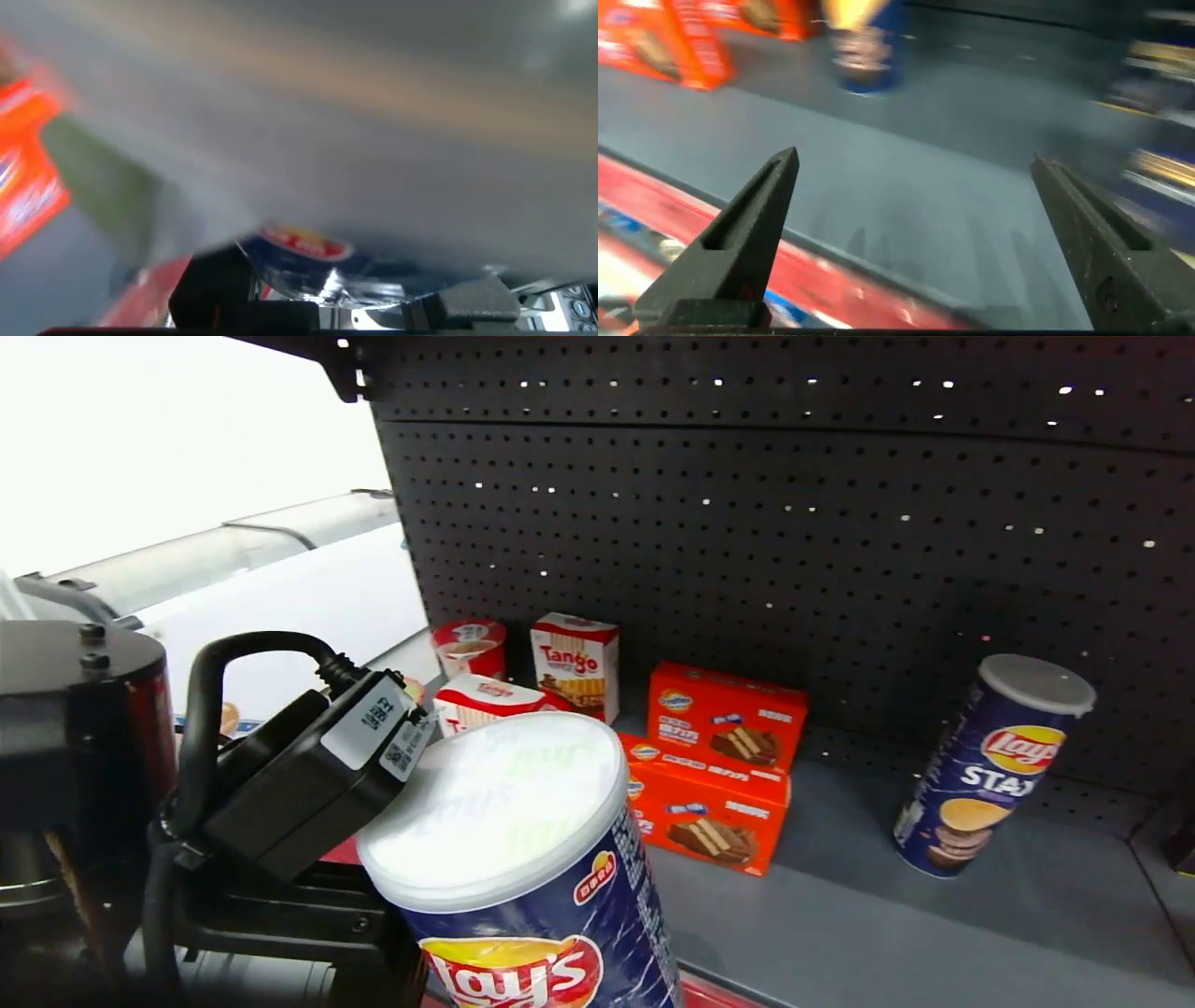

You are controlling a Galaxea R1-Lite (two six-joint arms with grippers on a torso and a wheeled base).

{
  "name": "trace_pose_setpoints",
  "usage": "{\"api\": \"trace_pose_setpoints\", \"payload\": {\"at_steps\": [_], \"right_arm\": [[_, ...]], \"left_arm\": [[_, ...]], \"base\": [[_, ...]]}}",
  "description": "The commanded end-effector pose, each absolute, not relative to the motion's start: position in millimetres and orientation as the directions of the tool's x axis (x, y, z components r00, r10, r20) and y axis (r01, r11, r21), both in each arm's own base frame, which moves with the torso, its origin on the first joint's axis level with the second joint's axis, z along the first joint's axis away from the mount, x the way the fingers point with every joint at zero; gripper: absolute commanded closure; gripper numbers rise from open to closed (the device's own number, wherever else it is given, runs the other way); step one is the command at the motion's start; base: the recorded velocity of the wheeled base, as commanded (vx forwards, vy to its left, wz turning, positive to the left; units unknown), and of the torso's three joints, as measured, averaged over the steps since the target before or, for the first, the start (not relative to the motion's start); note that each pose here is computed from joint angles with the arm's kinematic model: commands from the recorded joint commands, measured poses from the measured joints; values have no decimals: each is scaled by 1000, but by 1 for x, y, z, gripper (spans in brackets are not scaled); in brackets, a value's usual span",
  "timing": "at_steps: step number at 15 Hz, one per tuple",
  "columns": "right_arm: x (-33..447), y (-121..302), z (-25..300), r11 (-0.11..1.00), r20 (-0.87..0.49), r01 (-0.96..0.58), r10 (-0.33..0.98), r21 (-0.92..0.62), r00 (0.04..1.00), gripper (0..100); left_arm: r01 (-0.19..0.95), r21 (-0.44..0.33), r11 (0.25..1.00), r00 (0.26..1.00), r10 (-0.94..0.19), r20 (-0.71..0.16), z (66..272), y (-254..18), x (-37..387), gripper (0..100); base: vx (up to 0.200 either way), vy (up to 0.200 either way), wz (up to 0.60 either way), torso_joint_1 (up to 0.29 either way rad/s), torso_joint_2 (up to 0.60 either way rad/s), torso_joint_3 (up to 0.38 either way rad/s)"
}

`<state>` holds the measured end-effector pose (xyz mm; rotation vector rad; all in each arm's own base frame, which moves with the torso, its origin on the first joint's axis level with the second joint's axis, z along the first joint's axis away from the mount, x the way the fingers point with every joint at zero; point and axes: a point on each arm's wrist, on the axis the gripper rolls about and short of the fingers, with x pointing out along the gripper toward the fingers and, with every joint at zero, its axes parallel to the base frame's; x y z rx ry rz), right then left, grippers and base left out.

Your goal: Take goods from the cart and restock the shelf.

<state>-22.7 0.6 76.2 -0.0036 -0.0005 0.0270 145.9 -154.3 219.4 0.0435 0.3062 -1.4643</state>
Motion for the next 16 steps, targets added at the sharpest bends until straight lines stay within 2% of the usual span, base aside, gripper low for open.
{"api": "trace_pose_setpoints", "payload": {"at_steps": [1, 7, 16], "right_arm": [[-23, 1, 76, 1000, -2, -28, 28, -5, 1000, 0], [-23, 1, 76, 1000, -2, -28, 28, -3, 1000, 0], [-23, 1, 76, 1000, -3, -28, 28, -5, 1000, 0]], "left_arm": [[981, -158, 116, 77, -970, -232, 219, -154, 147, 100], [980, -159, 117, 78, -969, -234, 218, -154, 147, 100], [980, -157, 124, 86, -969, -233, 219, -154, 148, 100]], "base": [[0, 0, -600, -7, 7, 7], [0, 0, -600, 3, 4, 3], [0, 0, 0, 0, 0, 0]]}}
